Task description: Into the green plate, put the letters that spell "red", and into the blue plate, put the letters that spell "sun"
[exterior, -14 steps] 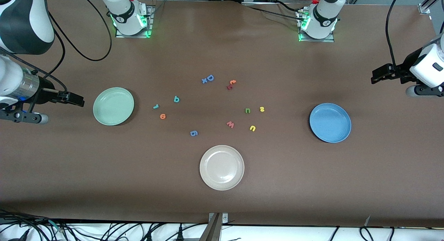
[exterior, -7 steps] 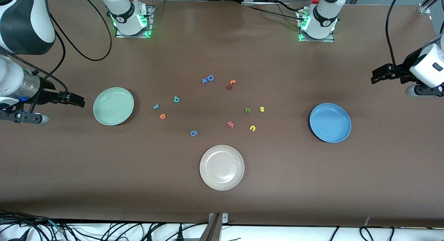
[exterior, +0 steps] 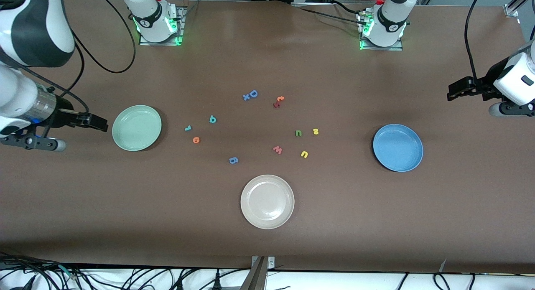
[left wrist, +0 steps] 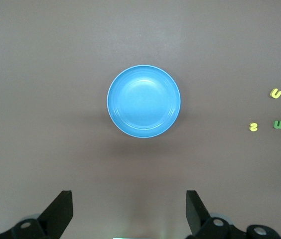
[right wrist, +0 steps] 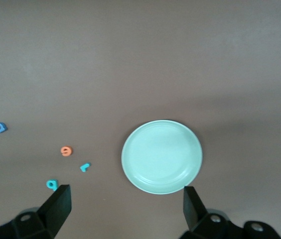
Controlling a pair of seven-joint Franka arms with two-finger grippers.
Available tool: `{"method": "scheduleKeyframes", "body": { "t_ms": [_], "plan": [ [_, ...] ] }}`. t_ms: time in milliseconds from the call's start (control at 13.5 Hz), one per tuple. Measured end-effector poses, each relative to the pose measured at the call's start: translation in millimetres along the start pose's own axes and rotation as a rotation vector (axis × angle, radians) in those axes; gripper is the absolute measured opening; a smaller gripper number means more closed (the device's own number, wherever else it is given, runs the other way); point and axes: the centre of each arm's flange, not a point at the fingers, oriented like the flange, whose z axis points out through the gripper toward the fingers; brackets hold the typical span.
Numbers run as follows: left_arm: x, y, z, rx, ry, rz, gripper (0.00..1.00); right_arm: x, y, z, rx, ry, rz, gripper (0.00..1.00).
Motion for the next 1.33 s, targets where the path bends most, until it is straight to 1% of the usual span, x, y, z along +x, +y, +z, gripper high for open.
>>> {"method": "scheduleKeyframes", "body": {
  "t_ms": [222, 444, 666, 888, 1258, 1332],
  "plan": [
    [0.1, 0.2, 0.1, 0.0, 0.0, -0.001, 1.0, 0.9, -44.4, 32.6, 0.014, 0.01, 0.061, 1.0],
    [0.1, 1.4, 0.2, 0.001, 0.0, -0.016, 1.0, -5.6, -76.7, 68.9, 0.01, -0.01, 0.102, 1.0],
    [0.1, 2.7, 0.2, 0.001, 0.0, -0.023, 1.0, -18.7, -97.4, 105.2, 0.017, -0.019, 0.141, 1.0],
    [0.2, 2.8, 0.1, 0.001, 0.0, -0.03, 1.0, -39.6, -124.0, 157.4, 0.026, -0.039, 0.166, 1.0],
    [0.2, 3.4, 0.1, 0.001, 0.001, -0.037, 1.0, -62.8, -129.7, 240.9, 0.032, -0.07, 0.161, 1.0],
    [0.2, 3.7, 0.1, 0.001, 0.001, -0.041, 1.0, -68.6, -129.6, 255.2, 0.027, -0.085, 0.159, 1.0]
  ]
}}
